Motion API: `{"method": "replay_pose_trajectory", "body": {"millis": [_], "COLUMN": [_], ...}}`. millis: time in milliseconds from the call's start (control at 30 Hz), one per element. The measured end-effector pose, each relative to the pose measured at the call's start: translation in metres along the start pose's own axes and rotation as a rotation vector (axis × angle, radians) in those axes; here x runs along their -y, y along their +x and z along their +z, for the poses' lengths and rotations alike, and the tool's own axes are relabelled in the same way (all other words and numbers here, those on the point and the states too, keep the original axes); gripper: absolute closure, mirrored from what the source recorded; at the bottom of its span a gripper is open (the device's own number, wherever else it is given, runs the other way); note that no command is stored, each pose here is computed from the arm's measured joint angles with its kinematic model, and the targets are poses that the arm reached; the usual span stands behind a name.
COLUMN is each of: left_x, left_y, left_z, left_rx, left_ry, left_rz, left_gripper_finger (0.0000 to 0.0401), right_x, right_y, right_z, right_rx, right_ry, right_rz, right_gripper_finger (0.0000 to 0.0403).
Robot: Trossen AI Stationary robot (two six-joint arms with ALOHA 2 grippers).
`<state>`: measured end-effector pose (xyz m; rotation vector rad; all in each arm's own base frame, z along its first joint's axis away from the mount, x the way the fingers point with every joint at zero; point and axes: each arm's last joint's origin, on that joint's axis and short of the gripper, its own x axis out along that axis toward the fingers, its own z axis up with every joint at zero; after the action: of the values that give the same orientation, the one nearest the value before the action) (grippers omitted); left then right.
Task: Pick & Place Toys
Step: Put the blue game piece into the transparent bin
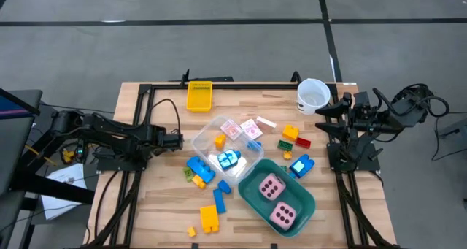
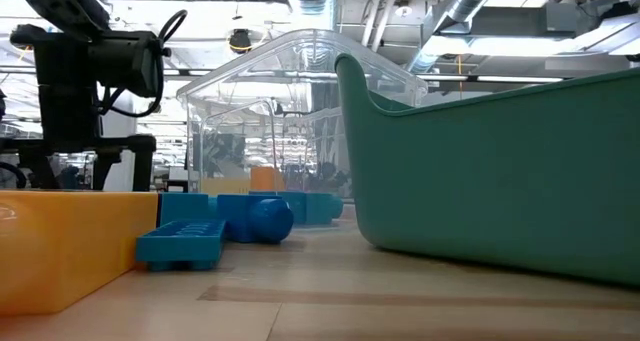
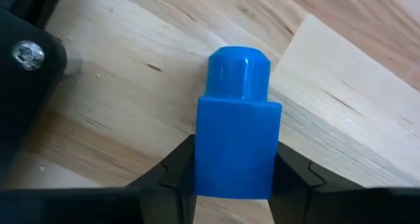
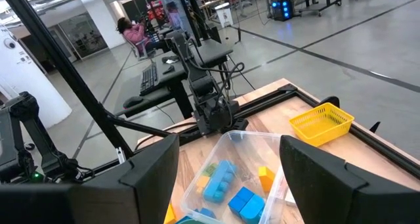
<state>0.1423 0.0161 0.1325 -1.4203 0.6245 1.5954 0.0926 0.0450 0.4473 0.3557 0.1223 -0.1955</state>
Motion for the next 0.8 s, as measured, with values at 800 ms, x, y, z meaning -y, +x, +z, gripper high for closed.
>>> {"method": "replay_pose_trajectory", "body": {"millis": [800], "left_x": [0.044], "left_y": [-0.072], "left_z": [0.043], "left_rx": [0.236], "left_ry": [-0.075], "left_rz": [-0.896], "left_gripper_finger": [0.0273], "right_x": [0.0], "right_y": [0.0], "right_z": [0.0], "right_rx": [0.0], "right_ry": [0.02], "right_rz": [0.0], "right_gripper_finger": [0.0148]}}
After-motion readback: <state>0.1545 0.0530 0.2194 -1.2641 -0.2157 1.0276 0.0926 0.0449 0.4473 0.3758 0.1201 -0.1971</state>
